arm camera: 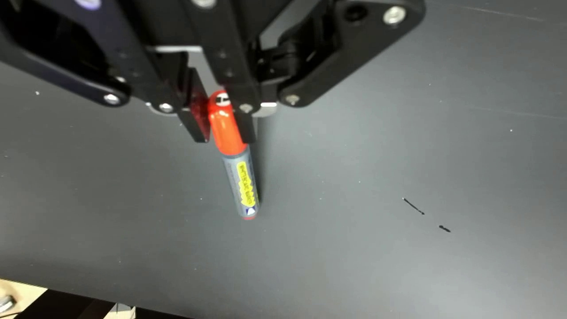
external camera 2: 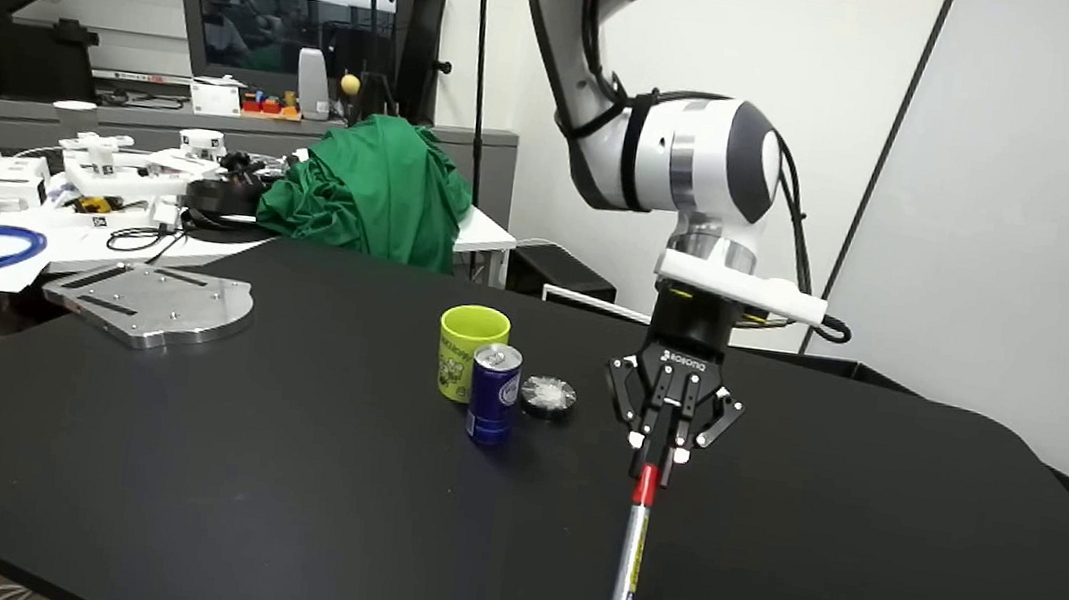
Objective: Pick up the pen from the light green cup and put it on the table.
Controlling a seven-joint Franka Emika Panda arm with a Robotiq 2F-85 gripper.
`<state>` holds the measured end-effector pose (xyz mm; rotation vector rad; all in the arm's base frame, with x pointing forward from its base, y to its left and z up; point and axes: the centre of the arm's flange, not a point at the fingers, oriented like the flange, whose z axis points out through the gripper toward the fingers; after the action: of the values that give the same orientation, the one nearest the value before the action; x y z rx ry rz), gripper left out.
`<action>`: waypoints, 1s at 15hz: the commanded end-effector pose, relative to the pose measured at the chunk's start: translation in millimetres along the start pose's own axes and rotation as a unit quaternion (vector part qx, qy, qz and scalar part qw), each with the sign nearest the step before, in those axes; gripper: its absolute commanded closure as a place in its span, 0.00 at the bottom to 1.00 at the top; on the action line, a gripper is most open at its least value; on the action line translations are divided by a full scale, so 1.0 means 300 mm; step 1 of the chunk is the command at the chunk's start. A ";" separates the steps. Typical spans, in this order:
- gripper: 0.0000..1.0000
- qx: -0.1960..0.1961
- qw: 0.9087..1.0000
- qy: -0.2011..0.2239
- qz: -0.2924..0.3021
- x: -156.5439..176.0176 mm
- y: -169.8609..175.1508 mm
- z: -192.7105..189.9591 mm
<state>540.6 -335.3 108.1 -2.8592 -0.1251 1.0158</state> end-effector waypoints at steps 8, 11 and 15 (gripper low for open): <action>0.13 -0.120 0.987 0.102 -0.016 0.043 -0.150 -0.154; 0.00 -0.177 0.969 0.173 -0.032 -0.008 -0.254 -0.269; 0.00 -0.182 0.962 0.196 -0.047 0.056 -0.266 -0.344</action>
<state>615.4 -261.6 187.6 -3.2785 -0.4513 0.4243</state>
